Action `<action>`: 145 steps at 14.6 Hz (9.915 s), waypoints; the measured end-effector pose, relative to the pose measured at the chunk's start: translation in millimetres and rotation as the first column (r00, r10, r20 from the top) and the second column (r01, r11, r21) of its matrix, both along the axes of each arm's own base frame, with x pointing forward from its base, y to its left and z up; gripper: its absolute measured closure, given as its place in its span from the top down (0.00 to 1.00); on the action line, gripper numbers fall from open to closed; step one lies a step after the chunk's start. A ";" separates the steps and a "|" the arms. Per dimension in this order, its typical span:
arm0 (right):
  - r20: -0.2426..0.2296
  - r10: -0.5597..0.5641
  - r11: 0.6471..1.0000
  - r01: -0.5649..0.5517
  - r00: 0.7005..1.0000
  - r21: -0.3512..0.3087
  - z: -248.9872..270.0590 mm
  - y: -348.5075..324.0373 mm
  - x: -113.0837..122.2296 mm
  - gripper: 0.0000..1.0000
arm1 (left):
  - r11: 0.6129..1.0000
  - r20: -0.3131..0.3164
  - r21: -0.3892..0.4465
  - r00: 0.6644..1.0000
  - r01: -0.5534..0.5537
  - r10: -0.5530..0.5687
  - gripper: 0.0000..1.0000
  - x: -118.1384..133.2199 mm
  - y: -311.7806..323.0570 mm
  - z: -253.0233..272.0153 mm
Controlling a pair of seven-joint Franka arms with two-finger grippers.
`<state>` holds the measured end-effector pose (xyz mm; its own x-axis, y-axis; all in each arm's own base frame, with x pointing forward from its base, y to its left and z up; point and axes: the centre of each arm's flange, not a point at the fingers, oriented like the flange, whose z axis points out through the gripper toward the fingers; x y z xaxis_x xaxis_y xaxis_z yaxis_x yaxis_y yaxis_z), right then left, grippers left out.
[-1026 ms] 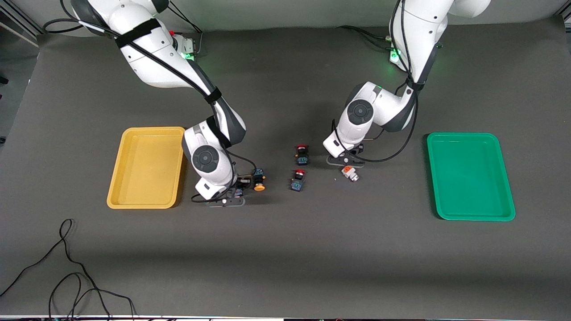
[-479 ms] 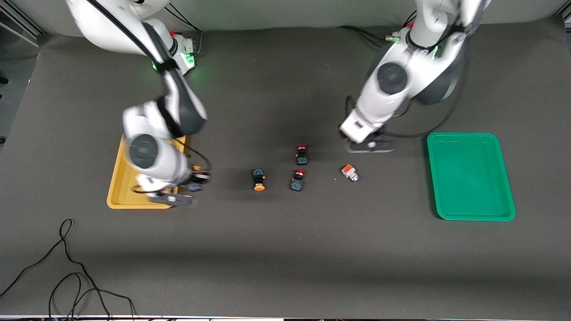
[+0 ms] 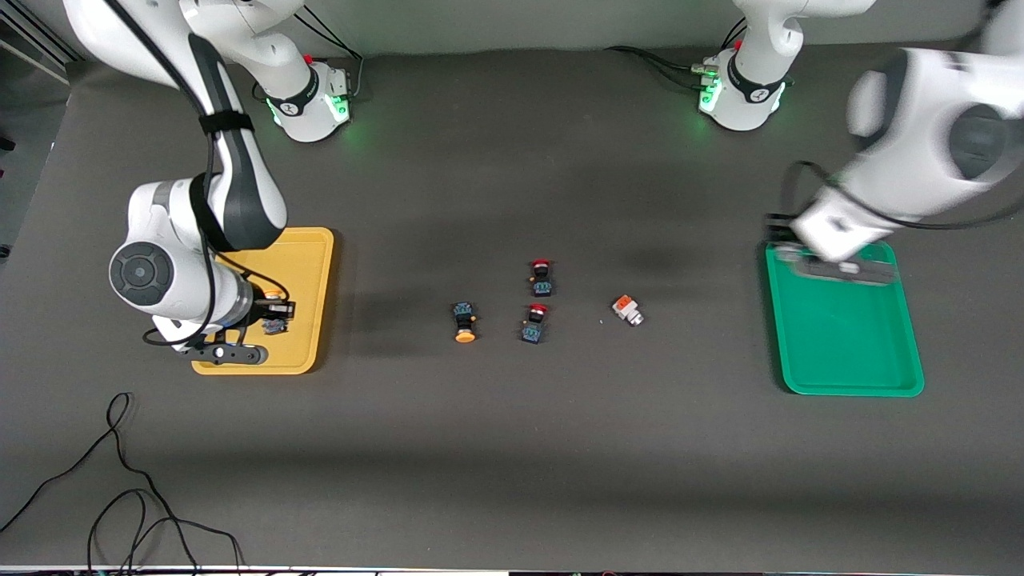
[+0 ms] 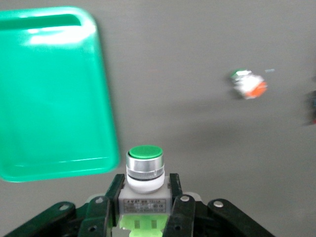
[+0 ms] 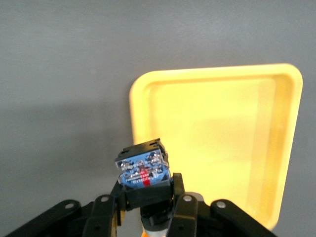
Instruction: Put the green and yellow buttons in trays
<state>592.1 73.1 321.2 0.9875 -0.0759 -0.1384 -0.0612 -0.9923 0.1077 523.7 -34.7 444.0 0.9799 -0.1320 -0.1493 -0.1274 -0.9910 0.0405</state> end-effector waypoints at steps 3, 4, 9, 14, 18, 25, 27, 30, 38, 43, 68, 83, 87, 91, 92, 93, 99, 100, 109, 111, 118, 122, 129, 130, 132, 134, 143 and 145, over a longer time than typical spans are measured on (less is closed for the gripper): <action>0.063 0.014 1.000 -0.014 0.998 -0.006 -56.2 -22.7 -25.4 0.39 | 0.997 -0.009 0.082 1.000 0.001 -0.001 0.41 7.3 67.4 -17.4; 0.093 0.018 1.000 -0.018 0.996 -0.009 -74.1 -25.5 -35.7 0.39 | 0.995 -0.006 0.098 1.000 0.001 -0.001 0.41 12.9 75.2 -30.3; 0.112 0.030 0.999 -0.027 0.993 -0.028 -117.6 -31.0 -60.5 0.39 | 0.995 -0.033 0.093 0.999 -0.032 0.035 0.41 40.8 110.1 -158.7; 0.072 0.037 0.999 -0.037 0.997 -0.007 -88.3 -25.9 -51.6 0.68 | 0.986 -0.076 0.100 0.987 -0.131 0.139 0.41 44.8 108.3 -233.5; -0.014 0.029 0.999 -0.028 0.999 0.040 18.2 -12.0 -22.2 0.98 | 0.975 -0.081 0.111 0.976 -0.191 0.201 0.41 53.0 102.4 -247.2; -0.014 -0.046 0.983 0.048 0.999 0.179 130.3 28.3 4.0 1.00 | 0.963 -0.132 0.138 0.959 -0.231 0.249 0.65 82.4 104.3 -187.0; -0.017 -0.078 0.982 0.080 0.997 0.172 128.7 65.9 2.6 1.00 | 0.961 -0.156 0.146 0.954 -0.233 0.255 0.84 97.4 102.1 -130.5; -0.021 -0.125 0.978 0.127 0.992 0.163 117.4 148.7 -0.5 1.00 | 0.960 -0.158 0.149 0.953 -0.236 0.259 1.00 106.7 99.3 -77.4; 0.055 -0.138 0.977 0.127 0.989 0.174 -23.2 291.3 -3.8 1.00 | 0.957 -0.102 0.022 0.951 -0.290 0.291 1.00 114.9 -18.8 -15.6; 0.105 -0.114 0.988 0.102 0.988 0.116 -114.0 306.2 -8.8 1.00 | 0.924 -0.033 0.032 0.924 -0.381 0.382 1.00 93.3 -169.4 -46.9; 0.110 -0.140 0.986 0.129 0.984 0.102 -60.8 279.9 -4.8 0.33 | 0.737 0.043 0.043 0.739 -0.674 0.673 0.76 3.4 -268.3 -260.8; -0.043 0.024 0.990 -0.018 0.999 0.143 87.4 -32.3 22.1 0.33 | 0.832 0.073 0.165 0.848 -0.530 0.525 0.41 -22.0 -249.3 -60.3; 0.007 0.087 0.989 -0.087 0.996 0.116 35.7 -88.3 15.1 0.33 | 0.916 0.017 0.155 0.928 -0.371 0.373 0.41 25.9 -82.0 -37.5; 0.070 0.138 0.989 -0.142 0.988 0.049 -18.1 -121.8 -6.3 0.33 | 0.957 -0.030 0.126 0.963 -0.261 0.266 0.41 38.3 112.7 -69.8; 0.083 0.145 0.988 -0.148 0.986 0.037 -30.5 -128.4 -12.9 0.33 | 0.960 -0.036 0.122 0.965 -0.253 0.259 0.41 38.1 137.3 -86.6; 0.095 0.153 0.987 -0.157 0.984 0.033 -43.1 -132.0 -19.5 0.33 | 0.961 -0.042 0.124 0.966 -0.249 0.256 0.41 38.8 152.1 -106.0; 0.156 0.174 0.977 -0.191 0.972 0.098 -107.7 -136.1 -36.2 0.33 | 0.969 -0.025 0.139 0.978 -0.203 0.209 0.41 51.7 169.6 -204.7; 0.156 0.179 0.976 -0.196 0.971 0.099 -114.7 -136.3 -37.3 0.33 | 0.968 -0.016 0.136 0.976 -0.211 0.215 0.41 51.6 176.7 -213.6; 0.145 0.200 0.965 -0.220 0.969 0.140 -67.9 -146.8 -20.9 1.00 | 0.963 0.032 0.124 0.971 -0.239 0.237 0.76 57.7 200.0 -228.2; 0.098 0.204 0.960 -0.219 0.974 0.175 -7.8 -158.4 -10.7 1.00 | 0.965 0.030 0.130 0.974 -0.227 0.225 0.98 64.2 200.4 -210.4; 0.032 0.180 0.966 -0.183 0.983 0.183 232.7 -154.5 -0.8 1.00 | 0.979 -0.077 0.145 0.984 -0.146 0.158 1.00 90.5 147.6 -13.2; 0.026 0.188 0.976 -0.190 0.982 0.102 316.5 -147.2 -18.5 1.00 | 0.985 -0.065 0.135 0.991 -0.110 0.120 1.00 80.5 106.2 78.1; -0.027 0.039 0.996 -0.036 0.999 0.087 309.2 -131.6 -18.2 1.00 | 0.991 -0.012 0.099 0.996 -0.087 0.089 0.99 48.2 66.2 157.5; -0.029 0.036 0.996 -0.033 0.999 0.086 308.3 -129.0 -17.4 1.00 | 0.992 -0.006 0.098 0.997 -0.075 0.076 0.99 44.6 56.8 163.9; -0.032 0.043 0.995 -0.040 0.999 0.087 306.3 -121.3 -15.7 1.00 | 0.993 0.004 0.099 0.998 -0.060 0.060 0.99 40.4 35.0 171.5; -0.034 0.047 0.995 -0.044 0.998 0.085 305.4 -114.9 -14.7 1.00 | 0.993 0.008 0.109 0.999 -0.054 0.053 0.99 39.0 7.1 172.5; -0.100 0.102 0.993 -0.094 0.990 0.075 282.2 -135.4 11.9 1.00 | 0.997 0.045 0.037 0.997 -0.069 0.067 0.99 45.6 -9.9 167.9; -0.127 0.110 0.993 -0.103 0.986 0.062 283.5 -145.5 10.8 1.00 | 0.997 0.060 0.032 0.996 -0.072 0.070 0.99 46.5 -9.0 169.4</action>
<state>602.9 -72.4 604.7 0.9627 0.0401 -0.2676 0.0561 -0.9970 0.0526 570.2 -43.7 613.3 0.9939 -0.0575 -0.0941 -0.0576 -0.9983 0.0008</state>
